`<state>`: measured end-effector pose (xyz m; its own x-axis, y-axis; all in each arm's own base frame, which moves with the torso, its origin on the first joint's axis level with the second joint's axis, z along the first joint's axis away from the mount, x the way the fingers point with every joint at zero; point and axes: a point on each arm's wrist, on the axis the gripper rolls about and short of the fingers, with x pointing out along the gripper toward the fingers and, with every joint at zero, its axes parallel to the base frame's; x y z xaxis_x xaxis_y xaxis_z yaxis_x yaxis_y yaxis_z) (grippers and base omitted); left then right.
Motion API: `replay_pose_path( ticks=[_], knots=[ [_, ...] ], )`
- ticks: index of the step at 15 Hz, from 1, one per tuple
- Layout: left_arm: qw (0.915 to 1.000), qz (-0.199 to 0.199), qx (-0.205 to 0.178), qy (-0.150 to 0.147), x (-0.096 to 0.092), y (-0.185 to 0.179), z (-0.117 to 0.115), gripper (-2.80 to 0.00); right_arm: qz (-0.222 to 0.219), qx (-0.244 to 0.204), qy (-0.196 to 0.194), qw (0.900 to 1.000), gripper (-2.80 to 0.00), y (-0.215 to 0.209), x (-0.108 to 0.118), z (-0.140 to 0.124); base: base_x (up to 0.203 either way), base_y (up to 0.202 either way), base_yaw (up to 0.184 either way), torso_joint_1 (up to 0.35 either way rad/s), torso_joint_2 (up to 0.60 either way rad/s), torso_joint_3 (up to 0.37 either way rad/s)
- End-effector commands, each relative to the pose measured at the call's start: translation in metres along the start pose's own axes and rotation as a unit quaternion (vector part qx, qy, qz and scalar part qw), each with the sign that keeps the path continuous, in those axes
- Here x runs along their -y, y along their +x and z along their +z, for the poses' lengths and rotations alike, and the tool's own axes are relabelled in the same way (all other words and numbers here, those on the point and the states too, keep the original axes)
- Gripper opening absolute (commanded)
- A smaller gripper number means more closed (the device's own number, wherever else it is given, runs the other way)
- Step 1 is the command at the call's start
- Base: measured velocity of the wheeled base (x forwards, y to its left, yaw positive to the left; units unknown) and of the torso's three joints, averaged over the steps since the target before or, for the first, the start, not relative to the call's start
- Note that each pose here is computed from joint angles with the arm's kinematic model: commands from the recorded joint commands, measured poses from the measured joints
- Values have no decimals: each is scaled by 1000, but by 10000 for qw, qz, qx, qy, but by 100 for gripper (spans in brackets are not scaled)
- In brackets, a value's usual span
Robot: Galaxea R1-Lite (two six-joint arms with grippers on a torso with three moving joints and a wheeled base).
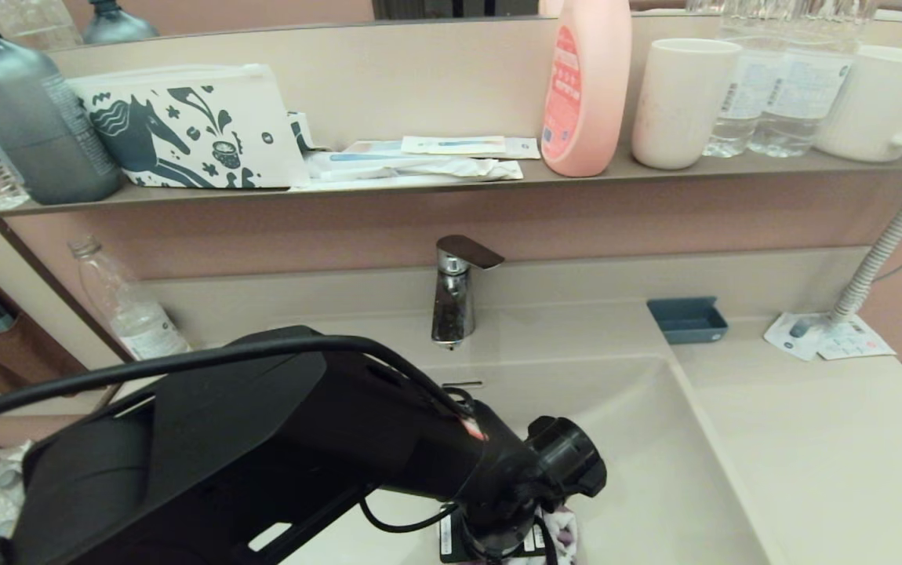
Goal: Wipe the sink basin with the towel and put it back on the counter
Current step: Wipe the sink
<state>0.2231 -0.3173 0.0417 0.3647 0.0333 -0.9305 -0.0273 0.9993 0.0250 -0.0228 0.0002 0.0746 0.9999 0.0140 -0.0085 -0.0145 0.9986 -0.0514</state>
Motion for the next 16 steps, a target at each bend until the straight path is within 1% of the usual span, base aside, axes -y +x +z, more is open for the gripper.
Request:
replay_pose_path(
  ticks=[1,3,5,6,8,9,10,11,14,16],
  knots=[
    [9998,-131,114,-70,12,-10,6,-280,-1,3,-3,10000,-280,0,0,0,0,0,0,0,0,0],
    [9994,-276,165,-121,20,-23,11,-280,-1,-4,-3,10000,-280,0,0,0,0,0,0,0,0,0],
    [9992,-334,24,-205,22,-34,12,-280,0,-2,-3,10000,-280,0,0,0,0,0,0,0,0,0],
    [9993,-278,-105,-223,22,-34,9,-280,-1,-4,-3,10000,-280,0,0,0,0,0,0,0,0,0],
    [9995,-47,-247,-168,19,-19,3,-280,6,2,-3,10000,-280,0,0,0,0,0,0,0,0,0],
    [9993,100,-342,-123,14,-12,-1,-280,1,-2,-3,10000,-280,0,0,0,0,0,0,0,0,0],
    [9984,309,-468,-44,6,-5,-9,-280,-1,-4,-3,10000,-280,0,0,0,0,0,0,0,0,0],
    [9976,432,-546,-9,-3,0,-16,-280,1,-4,-3,10000,-280,0,0,0,0,0,0,0,0,0],
    [9972,464,-583,-61,-27,10,-26,-280,4,2,-3,10000,-280,0,0,0,0,0,0,0,0,0],
    [9956,626,-693,-29,-54,16,-25,-280,-1,-4,-3,10000,-280,0,0,0,0,0,0,0,0,0]
  ],
)
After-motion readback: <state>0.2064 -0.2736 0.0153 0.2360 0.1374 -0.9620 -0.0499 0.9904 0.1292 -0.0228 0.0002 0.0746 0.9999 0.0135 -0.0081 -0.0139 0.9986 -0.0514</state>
